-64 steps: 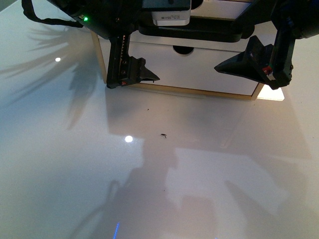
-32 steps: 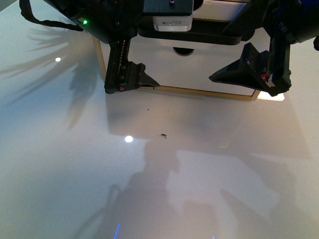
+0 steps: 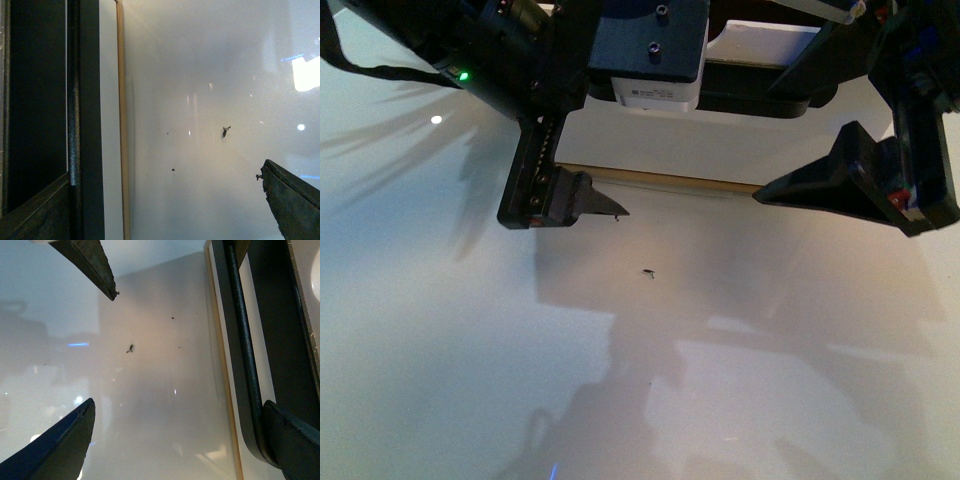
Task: Pull drawer
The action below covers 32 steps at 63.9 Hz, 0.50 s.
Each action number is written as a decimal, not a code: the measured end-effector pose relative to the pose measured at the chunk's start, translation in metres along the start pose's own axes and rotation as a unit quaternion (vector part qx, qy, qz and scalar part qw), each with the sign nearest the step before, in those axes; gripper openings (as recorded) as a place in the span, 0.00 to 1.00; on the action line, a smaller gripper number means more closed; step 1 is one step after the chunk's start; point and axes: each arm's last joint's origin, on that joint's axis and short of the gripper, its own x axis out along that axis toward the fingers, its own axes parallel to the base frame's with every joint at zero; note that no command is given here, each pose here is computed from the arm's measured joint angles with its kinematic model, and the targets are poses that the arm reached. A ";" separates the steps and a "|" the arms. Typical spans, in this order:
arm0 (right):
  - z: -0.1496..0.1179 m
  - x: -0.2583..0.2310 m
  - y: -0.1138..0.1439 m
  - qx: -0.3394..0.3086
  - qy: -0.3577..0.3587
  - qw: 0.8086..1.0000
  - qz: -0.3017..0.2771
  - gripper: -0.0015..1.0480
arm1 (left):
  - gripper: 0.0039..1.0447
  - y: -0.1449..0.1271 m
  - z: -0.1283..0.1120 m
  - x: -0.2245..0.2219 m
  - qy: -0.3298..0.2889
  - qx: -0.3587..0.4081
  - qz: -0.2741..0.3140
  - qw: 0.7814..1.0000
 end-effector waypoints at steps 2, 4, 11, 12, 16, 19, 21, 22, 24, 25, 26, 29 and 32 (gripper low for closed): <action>0.000 -0.001 0.002 -0.002 0.000 1.000 0.000 0.92 | 0.93 -0.002 0.000 -0.001 -0.003 0.001 0.000 1.000; 0.001 -0.002 0.006 -0.004 0.000 1.000 0.003 0.92 | 0.93 -0.005 -0.001 -0.003 -0.005 0.001 0.000 1.000; 0.002 -0.005 0.017 -0.010 -0.002 1.000 0.007 0.92 | 0.93 -0.015 -0.002 -0.011 -0.012 0.004 0.001 1.000; 0.002 -0.005 0.018 -0.010 -0.001 1.000 0.007 0.92 | 0.93 -0.016 -0.002 -0.012 -0.012 0.004 0.001 1.000; 0.002 -0.007 0.025 -0.014 -0.001 1.000 0.010 0.92 | 0.93 -0.022 -0.003 -0.019 -0.015 0.004 0.002 1.000; 0.003 -0.008 0.030 -0.018 -0.001 1.000 0.012 0.92 | 0.93 -0.026 -0.004 -0.023 -0.018 0.004 0.001 1.000; 0.003 -0.008 0.032 -0.019 -0.001 1.000 0.013 0.92 | 0.93 -0.028 -0.004 -0.024 -0.019 0.004 0.000 1.000; 0.003 -0.008 0.034 -0.021 0.000 1.000 0.014 0.92 | 0.93 -0.030 -0.004 -0.026 -0.019 0.003 -0.001 1.000; 0.003 -0.009 0.035 -0.022 0.001 1.000 0.014 0.92 | 0.93 -0.032 -0.005 -0.027 -0.020 0.004 -0.002 1.000; 0.004 -0.009 0.036 -0.023 0.001 1.000 0.014 0.92 | 0.93 -0.032 -0.005 -0.028 -0.020 0.005 -0.002 1.000; 0.004 -0.009 0.037 -0.026 0.002 1.000 0.014 0.92 | 0.93 -0.034 -0.005 -0.029 -0.020 0.005 -0.002 1.000; 0.004 -0.010 0.039 -0.027 0.002 1.000 0.013 0.92 | 0.93 -0.035 -0.005 -0.031 -0.021 0.006 -0.001 1.000; 0.004 -0.012 0.041 -0.028 0.001 1.000 0.012 0.92 | 0.93 -0.037 -0.005 -0.032 -0.024 0.006 0.002 1.000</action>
